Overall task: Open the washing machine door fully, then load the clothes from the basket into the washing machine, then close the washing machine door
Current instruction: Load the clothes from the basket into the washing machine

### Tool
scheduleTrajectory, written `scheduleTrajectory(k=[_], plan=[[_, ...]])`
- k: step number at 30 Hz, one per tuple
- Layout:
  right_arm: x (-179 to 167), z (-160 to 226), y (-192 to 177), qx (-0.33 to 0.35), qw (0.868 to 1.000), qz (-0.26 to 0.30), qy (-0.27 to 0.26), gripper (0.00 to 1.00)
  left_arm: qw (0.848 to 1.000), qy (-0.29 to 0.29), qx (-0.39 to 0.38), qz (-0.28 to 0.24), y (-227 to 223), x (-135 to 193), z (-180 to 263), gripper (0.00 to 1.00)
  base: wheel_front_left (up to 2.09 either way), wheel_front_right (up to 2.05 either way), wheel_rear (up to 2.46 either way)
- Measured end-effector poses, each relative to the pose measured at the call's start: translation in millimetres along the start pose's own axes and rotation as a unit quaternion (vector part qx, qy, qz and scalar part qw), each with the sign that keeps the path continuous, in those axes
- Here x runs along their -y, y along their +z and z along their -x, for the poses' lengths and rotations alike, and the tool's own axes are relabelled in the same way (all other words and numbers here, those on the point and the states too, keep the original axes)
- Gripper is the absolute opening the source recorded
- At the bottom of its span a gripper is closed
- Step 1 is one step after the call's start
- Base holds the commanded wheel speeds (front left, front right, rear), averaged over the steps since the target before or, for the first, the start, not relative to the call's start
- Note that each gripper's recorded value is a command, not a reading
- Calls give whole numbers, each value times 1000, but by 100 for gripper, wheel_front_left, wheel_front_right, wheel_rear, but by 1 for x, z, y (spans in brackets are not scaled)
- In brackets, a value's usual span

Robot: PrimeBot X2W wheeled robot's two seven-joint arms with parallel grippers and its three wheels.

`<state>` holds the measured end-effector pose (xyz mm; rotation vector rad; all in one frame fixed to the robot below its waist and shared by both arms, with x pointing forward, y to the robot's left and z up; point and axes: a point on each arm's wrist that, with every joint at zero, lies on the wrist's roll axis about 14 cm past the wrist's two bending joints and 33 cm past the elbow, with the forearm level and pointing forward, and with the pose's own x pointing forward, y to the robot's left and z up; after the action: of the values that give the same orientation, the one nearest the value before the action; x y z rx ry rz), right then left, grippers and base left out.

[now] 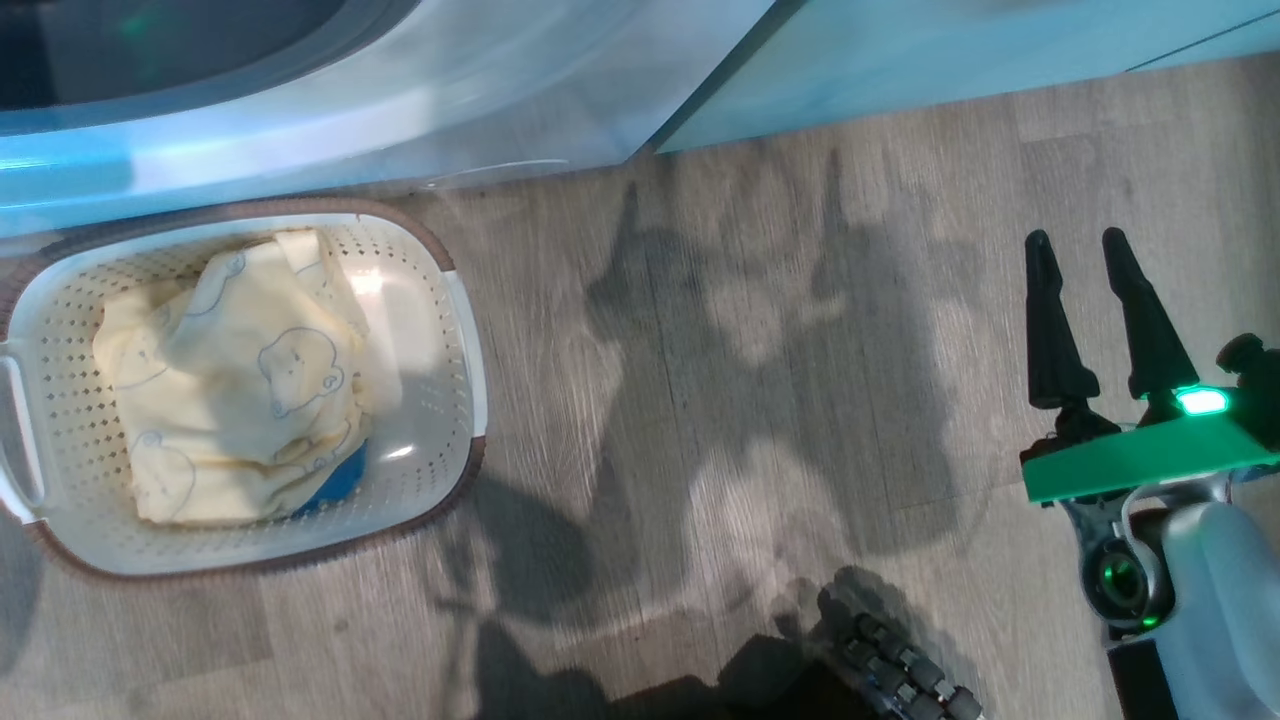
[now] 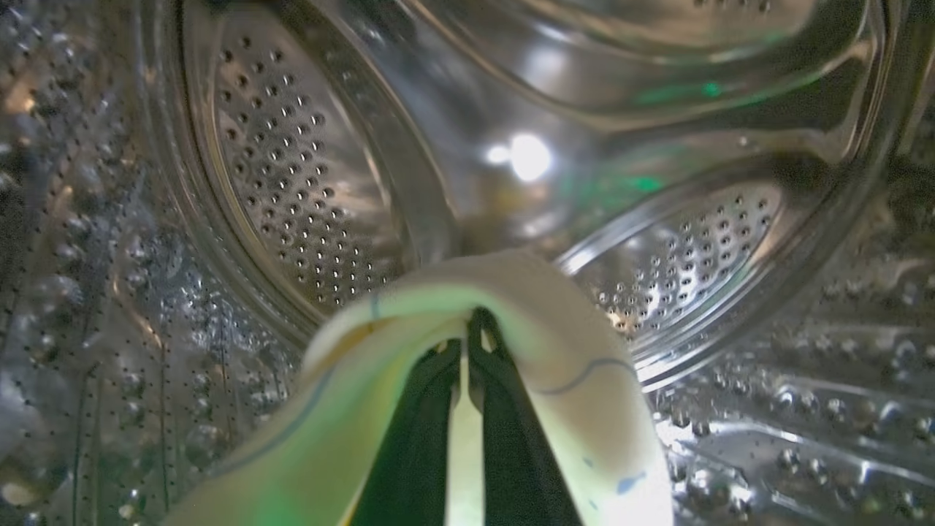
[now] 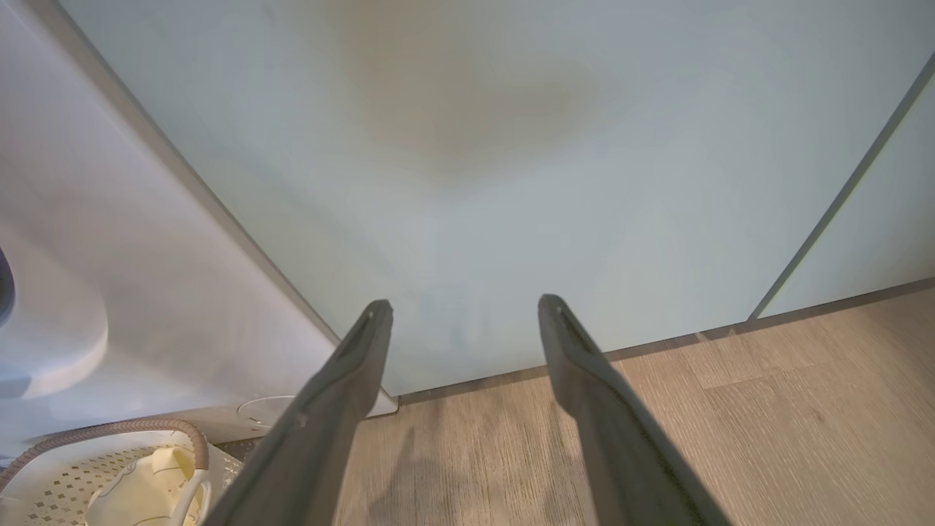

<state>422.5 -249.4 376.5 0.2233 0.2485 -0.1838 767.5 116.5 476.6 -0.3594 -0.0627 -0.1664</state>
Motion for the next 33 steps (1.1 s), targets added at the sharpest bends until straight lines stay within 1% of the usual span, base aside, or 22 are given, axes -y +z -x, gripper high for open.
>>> scheduleTrajectory(k=[4, 5, 6, 7, 8, 10, 15, 20, 23, 27, 33], plan=[[-1, -1, 0, 0, 1000, -1, 2, 100, 999, -5, -35, -2, -25, 3, 8, 0, 0, 0, 0], [-1, -1, -1, 0, 1000, -1, 2, 100, 999, -10, -53, -8, -35, 5, 10, 7, 0, 0, 0], [-2, -1, -1, -1, 1000, -1, 2, 100, 997, -14, -70, -13, -44, 6, 13, 23, 0, 0, 0], [-2, -1, -1, -1, 1000, -1, 2, 100, 996, -16, -89, -17, -54, 7, 16, 34, 0, 0, 0], [-2, -1, -1, -1, 1000, -1, 3, 100, 994, -20, -102, -20, -61, 9, 19, 48, 0, 0, 0], [-2, -1, -1, -1, 1000, -2, 3, 100, 993, -23, -114, -23, -67, 10, 22, 100, 0, 0, 0], [-4, -2, 1, 3, 1000, -3, 5, 100, 985, -35, -166, -35, -84, 16, 31, 100, 0, 0, 0], [-6, 1, 10, 14, 1000, -7, 8, 100, 981, -34, -190, -22, -90, 19, 47, 100, 0, 0, 0], [-5, 4, 18, 25, 1000, -9, 7, 100, 982, -45, -184, -18, -90, 26, 62, 100, 0, 0, 0], [-3, 14, 24, 33, 999, -9, 2, 100, 982, -62, -179, -29, -90, 33, 89, 100, 0, 0, 0], [-2, 32, 31, 43, 999, -12, -1, 100, 980, -71, -181, -41, -82, 35, 132, 100, 0, 0, 0]])
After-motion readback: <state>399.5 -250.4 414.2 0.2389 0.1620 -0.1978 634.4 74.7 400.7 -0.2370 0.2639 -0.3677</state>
